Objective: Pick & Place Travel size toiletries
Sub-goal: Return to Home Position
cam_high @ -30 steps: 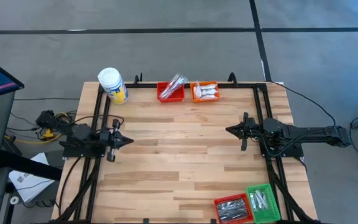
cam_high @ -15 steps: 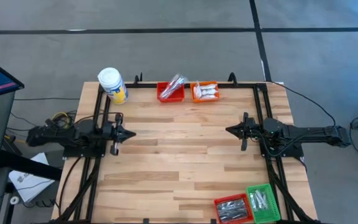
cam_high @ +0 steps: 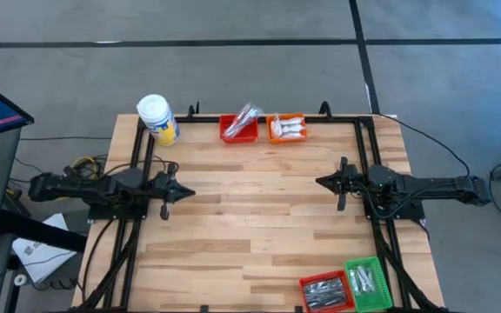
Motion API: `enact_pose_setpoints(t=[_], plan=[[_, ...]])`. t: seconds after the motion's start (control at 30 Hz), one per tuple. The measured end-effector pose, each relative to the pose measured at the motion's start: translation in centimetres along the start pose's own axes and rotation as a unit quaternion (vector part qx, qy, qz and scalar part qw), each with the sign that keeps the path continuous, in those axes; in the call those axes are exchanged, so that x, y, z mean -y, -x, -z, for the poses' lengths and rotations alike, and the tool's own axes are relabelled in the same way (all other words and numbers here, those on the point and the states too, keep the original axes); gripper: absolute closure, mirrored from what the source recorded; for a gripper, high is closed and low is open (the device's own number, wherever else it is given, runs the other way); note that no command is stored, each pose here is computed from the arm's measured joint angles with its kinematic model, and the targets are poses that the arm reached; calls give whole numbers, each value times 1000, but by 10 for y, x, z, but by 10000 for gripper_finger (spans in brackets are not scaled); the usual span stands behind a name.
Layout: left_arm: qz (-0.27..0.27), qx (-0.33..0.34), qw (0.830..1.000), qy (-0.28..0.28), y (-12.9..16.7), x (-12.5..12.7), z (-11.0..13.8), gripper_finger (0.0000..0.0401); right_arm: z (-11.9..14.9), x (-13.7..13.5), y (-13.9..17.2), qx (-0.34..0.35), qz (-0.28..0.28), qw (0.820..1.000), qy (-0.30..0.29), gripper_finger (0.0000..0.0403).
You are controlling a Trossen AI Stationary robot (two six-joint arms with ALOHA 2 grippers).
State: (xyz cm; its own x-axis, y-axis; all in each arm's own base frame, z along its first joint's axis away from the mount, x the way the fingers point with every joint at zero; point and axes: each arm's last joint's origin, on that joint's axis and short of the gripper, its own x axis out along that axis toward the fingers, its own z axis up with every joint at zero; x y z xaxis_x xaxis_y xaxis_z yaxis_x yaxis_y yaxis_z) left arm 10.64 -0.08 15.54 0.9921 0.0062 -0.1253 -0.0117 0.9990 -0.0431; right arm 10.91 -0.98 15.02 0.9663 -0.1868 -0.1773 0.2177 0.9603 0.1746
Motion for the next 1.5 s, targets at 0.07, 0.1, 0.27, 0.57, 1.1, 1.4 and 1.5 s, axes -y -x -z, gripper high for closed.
enact_pose_setpoints(t=[0.07, 0.1, 0.27, 0.57, 1.1, 1.4, 1.5], plan=[[-1, -13, 1000, -3, -2, 0, 2, 400, 0, 0, 0, 0, 0, 1000, 0, 403], [-1, -19, 1000, -4, -2, 0, 3, 400, 0, 0, 0, 0, 0, 1000, 0, 403], [-2, -46, 999, -4, -6, 0, 8, 400, 0, 0, 0, 0, 0, 1000, 0, 403], [-5, -74, 997, -5, -9, -1, 12, 400, 0, 0, 0, 0, 0, 1000, 0, 403], [-5, -67, 998, -5, -9, 0, 11, 400, 0, 0, 0, 0, 0, 1000, 0, 403], [-4, -65, 998, -5, -9, 0, 11, 400, 0, 0, 0, 0, 0, 1000, 0, 403], [-4, -64, 998, -5, -9, 0, 11, 400, 0, 0, 0, 0, 0, 1000, 0, 403]])
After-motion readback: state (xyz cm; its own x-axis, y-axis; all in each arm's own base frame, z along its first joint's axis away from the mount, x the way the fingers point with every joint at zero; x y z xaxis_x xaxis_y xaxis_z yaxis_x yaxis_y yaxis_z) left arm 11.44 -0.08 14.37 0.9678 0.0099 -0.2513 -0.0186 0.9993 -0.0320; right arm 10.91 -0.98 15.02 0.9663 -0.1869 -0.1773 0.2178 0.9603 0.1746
